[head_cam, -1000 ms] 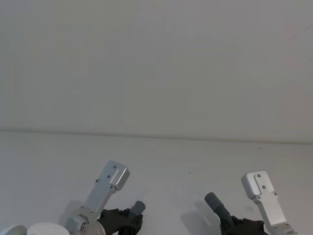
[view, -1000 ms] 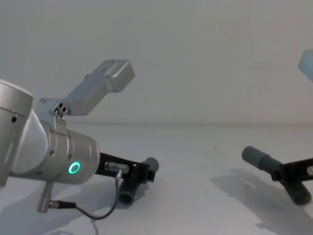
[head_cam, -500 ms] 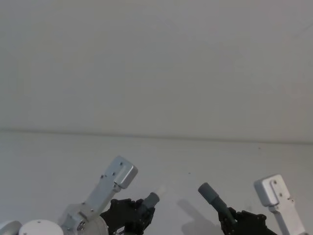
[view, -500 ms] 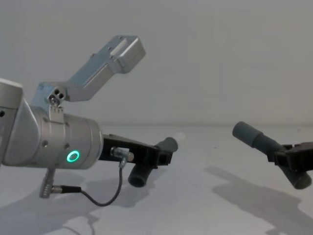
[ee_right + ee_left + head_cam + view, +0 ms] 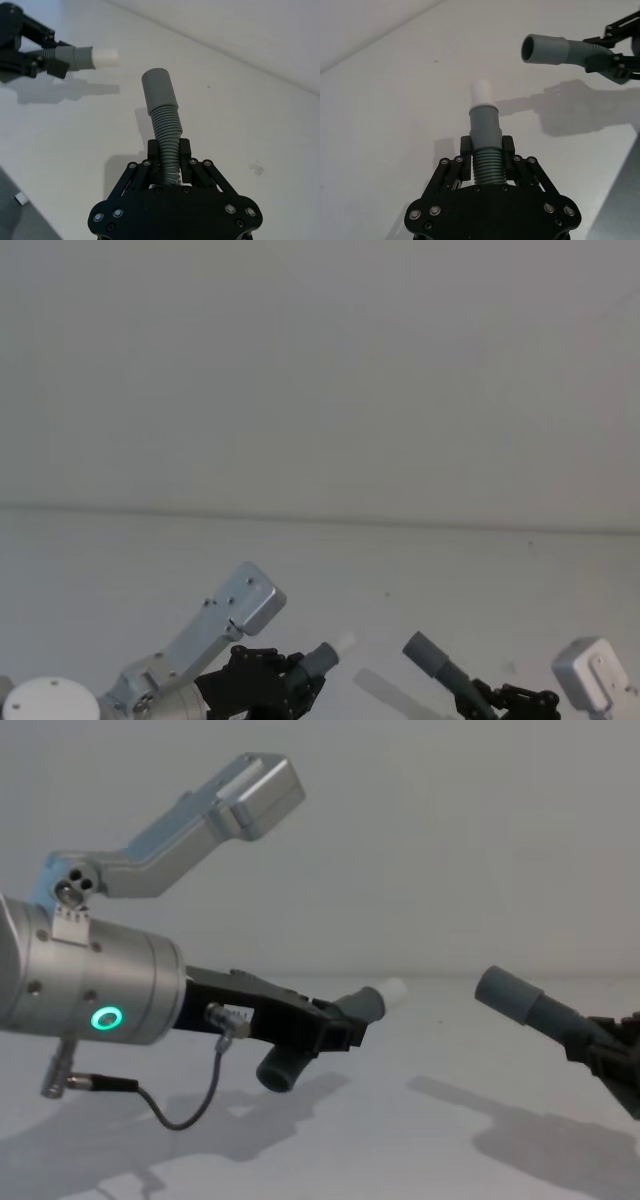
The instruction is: Use both hands to pick up one end of the pipe from the table, align the ends, and insert them.
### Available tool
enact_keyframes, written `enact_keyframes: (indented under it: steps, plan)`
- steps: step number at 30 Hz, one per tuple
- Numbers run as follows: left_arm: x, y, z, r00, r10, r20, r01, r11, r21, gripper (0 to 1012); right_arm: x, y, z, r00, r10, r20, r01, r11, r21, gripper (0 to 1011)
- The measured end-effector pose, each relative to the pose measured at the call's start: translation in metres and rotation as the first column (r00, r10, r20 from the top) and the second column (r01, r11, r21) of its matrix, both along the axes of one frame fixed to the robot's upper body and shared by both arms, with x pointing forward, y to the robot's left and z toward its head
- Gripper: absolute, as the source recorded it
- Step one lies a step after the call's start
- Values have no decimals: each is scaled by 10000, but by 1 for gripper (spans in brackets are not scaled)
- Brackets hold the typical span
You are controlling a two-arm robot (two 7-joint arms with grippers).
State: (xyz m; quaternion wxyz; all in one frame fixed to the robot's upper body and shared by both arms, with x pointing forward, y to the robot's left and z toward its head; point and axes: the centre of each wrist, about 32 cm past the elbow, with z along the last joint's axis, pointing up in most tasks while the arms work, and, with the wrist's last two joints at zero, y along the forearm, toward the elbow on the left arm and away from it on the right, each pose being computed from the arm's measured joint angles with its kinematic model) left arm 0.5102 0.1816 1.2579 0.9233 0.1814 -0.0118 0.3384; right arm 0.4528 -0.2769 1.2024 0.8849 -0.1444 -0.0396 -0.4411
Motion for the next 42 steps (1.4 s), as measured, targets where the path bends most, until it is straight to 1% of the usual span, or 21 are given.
enact_keyframes:
  steps: [1, 4, 5, 7, 9, 13, 16, 19, 20, 23, 25, 26, 28, 29, 32, 34, 35, 36, 38, 39, 42]
  plan:
    - [-6, 18, 25, 9999, -146, 19, 146, 9999, 85, 322, -2, -35, -19, 9998, 157, 117, -157, 9999, -53, 216]
    - [-12, 48, 63, 9994, -345, 13, 345, 9992, 223, 322, -3, -89, -50, 9990, 373, 246, -369, 9992, -153, 216]
    - [-14, 65, 82, 9990, -448, -14, 448, 9985, 305, 322, -3, -106, -59, 9984, 463, 313, -458, 9988, -178, 215]
    - [-21, 83, 118, 9979, -648, -42, 649, 9970, 413, 322, -2, -173, -95, 9960, 748, 491, -733, 9968, -315, 215]
    - [-23, 98, 144, 9970, -772, -44, 773, 9958, 489, 322, -1, -201, -110, 9944, 890, 565, -870, 9955, -381, 216]
    - [-24, 129, 202, 9934, -1147, -82, 1150, 9912, 649, 322, 3, -267, -146, 9897, 1225, 746, -1188, 9915, -523, 216]
    - [-21, 143, 230, 9910, -1336, -94, 1339, 9883, 726, 322, 9, -319, -171, 9842, 1524, 904, -1470, 9871, -638, 216]
    - [-8, 169, 271, 9857, -1679, -134, 1685, 9823, 814, 322, 16, -366, -189, 9774, 1828, 1059, -1761, 9819, -696, 216]
    - [-5, 174, 278, 9845, -1748, -133, 1753, 9811, 821, 322, 18, -377, -192, 9766, 1867, 1068, -1798, 9811, -713, 215]
    - [10, 191, 312, 9781, -2081, -106, 2082, 9746, 821, 323, 30, -439, -203, 9659, 2265, 1254, -2192, 9732, -694, 215]
    - [20, 198, 325, 9748, -2228, -100, 2229, 9714, 813, 322, 34, -460, -204, 9618, 2399, 1316, -2328, 9702, -672, 215]
    - [34, 207, 339, 9713, -2377, -96, 2377, 9680, 810, 322, 37, -472, -205, 9601, 2456, 1337, -2387, 9689, -661, 215]
    - [46, 213, 349, 9669, -2548, -104, 2548, 9638, 786, 322, 44, -502, -202, 9530, 2665, 1440, -2602, 9636, -616, 215]
    - [59, 220, 359, 9630, -2694, -112, 2695, 9599, 768, 322, 48, -519, -197, 9480, 2792, 1531, -2734, 9602, -581, 216]
    - [80, 229, 374, 9567, -2908, -123, 2909, 9539, 741, 322, 55, -545, -188, 9412, 2957, 1637, -2906, 9553, -546, 215]
    - [105, 239, 388, 9479, -3183, -150, 3186, 9454, 687, 322, 61, -571, -175, 9342, 3109, 1752, -3066, 9504, -517, 215]
    - [105, 239, 388, 9479, -3183, -150, 3186, 9454, 687, 322, 62, -577, -172, 9320, 3154, 1785, -3114, 9489, -509, 215]
    - [110, 241, 391, 9459, -3242, -157, 3245, 9435, 676, 322, 66, -593, -162, 9284, 3224, 1845, -3187, 9465, -506, 215]
    - [125, 245, 399, 9393, -3427, -180, 3432, 9372, 630, 322, 68, -600, -157, 9267, 3255, 1879, -3219, 9454, -502, 216]
    - [136, 249, 405, 9359, -3518, -191, 3523, 9339, 613, 322, 70, -610, -150, 9234, 3315, 1934, -3284, 9433, -489, 215]
    - [148, 252, 411, 9301, -3667, -213, 3673, 9284, 565, 322, 77, -627, -136, 9176, 3417, 2033, -3389, 9395, -491, 215]
